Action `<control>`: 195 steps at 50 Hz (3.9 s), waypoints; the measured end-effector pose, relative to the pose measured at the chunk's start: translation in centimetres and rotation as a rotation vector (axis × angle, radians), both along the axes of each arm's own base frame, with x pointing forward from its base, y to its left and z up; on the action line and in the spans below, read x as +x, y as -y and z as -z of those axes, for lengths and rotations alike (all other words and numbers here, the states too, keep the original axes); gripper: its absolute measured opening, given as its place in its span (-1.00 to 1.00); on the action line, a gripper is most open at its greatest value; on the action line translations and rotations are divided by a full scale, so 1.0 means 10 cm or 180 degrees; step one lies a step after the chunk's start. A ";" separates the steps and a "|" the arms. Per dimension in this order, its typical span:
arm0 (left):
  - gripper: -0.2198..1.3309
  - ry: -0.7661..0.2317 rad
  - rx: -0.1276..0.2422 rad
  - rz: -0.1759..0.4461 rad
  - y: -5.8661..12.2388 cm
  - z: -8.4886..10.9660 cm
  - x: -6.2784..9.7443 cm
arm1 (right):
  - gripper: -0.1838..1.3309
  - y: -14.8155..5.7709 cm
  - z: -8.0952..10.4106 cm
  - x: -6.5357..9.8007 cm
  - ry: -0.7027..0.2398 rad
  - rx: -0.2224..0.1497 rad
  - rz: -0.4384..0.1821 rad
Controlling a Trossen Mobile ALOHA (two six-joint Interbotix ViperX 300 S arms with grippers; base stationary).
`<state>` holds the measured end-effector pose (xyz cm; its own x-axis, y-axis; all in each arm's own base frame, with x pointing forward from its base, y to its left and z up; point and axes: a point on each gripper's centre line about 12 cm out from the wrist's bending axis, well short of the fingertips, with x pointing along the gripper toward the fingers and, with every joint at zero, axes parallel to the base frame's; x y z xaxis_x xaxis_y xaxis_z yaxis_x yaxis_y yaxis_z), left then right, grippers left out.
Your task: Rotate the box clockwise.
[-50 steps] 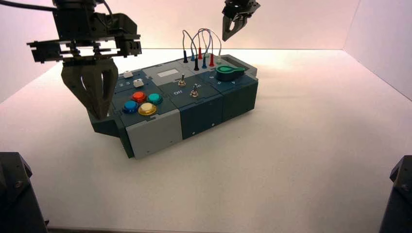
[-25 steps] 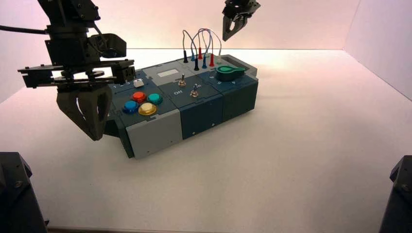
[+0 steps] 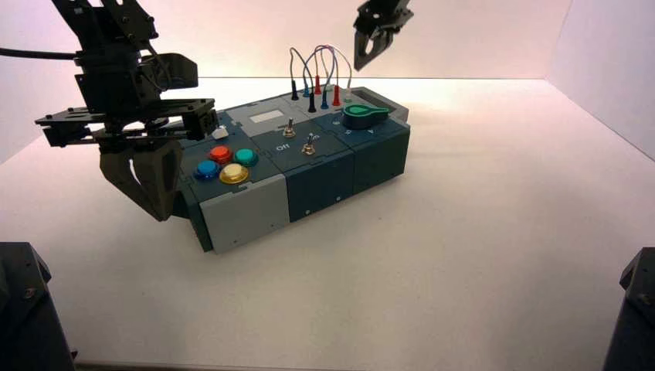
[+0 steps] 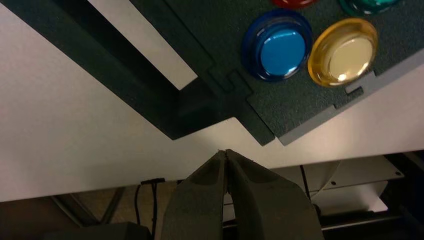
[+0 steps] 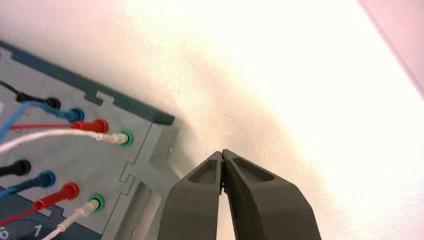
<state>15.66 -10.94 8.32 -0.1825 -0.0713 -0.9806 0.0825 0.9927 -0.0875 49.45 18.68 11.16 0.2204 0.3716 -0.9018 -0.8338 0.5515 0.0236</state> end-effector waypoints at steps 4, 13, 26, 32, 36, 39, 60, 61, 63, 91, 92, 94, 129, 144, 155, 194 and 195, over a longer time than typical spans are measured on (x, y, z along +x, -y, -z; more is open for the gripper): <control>-0.93 0.0033 0.0019 -0.0002 -0.01 0.01 0.01 | -0.94 0.02 0.14 -0.07 -0.0114 -0.0031 0.0004; -0.93 -0.0004 0.0076 0.0000 -0.03 0.07 0.02 | -0.94 0.07 0.34 -0.18 -0.0211 -0.0088 0.0036; -0.93 0.0046 0.0080 -0.0040 -0.04 0.11 0.07 | -0.94 0.08 0.40 -0.22 -0.0230 -0.0107 0.0037; -0.93 0.0051 0.0091 -0.0045 -0.05 0.12 0.08 | -0.94 0.10 0.42 -0.23 -0.0249 -0.0114 0.0044; -0.93 0.0074 0.0082 -0.0062 -0.06 0.12 0.09 | -0.94 0.11 0.45 -0.26 -0.0286 -0.0125 0.0049; -0.93 0.0089 0.0080 -0.0080 -0.07 0.12 0.10 | -0.95 0.13 0.50 -0.30 -0.0323 -0.0144 0.0051; -0.93 0.0147 0.0051 -0.0117 -0.10 0.13 0.19 | -0.95 0.21 0.53 -0.49 -0.0333 -0.0185 0.0104; -0.93 0.0147 0.0051 -0.0117 -0.10 0.13 0.19 | -0.95 0.21 0.53 -0.49 -0.0333 -0.0185 0.0104; -0.93 0.0144 0.0056 -0.0108 -0.09 0.13 0.19 | -0.95 0.22 0.52 -0.49 -0.0333 -0.0185 0.0109; -0.93 0.0123 0.0088 -0.0078 -0.07 0.16 0.28 | -0.94 0.09 0.16 -0.29 -0.0021 -0.0078 0.0078; -0.93 0.0127 0.0086 -0.0083 -0.07 0.15 0.28 | -0.94 0.06 0.14 -0.29 -0.0003 -0.0073 0.0065; -0.93 0.0127 0.0086 -0.0083 -0.07 0.15 0.28 | -0.94 0.03 0.11 -0.27 0.0025 -0.0064 0.0050; -0.93 0.0237 0.0055 -0.0105 -0.10 0.11 0.31 | -0.94 -0.32 0.10 -0.39 0.0104 -0.0029 -0.0140; -0.93 0.0282 0.0038 -0.0113 -0.10 0.10 0.30 | -0.94 -0.25 0.09 -0.34 0.0223 -0.0031 -0.0061; -0.93 0.0282 0.0038 -0.0118 -0.11 0.10 0.29 | -0.94 -0.08 0.08 -0.23 0.0313 -0.0019 0.0105; -0.93 0.0357 0.0003 -0.0130 -0.14 0.04 0.25 | 0.72 0.31 -0.18 -0.53 -0.0144 -0.0619 0.0447; -0.93 0.0366 -0.0001 -0.0130 -0.14 0.03 0.25 | 0.76 0.32 -0.18 -0.54 -0.0151 -0.0635 0.0456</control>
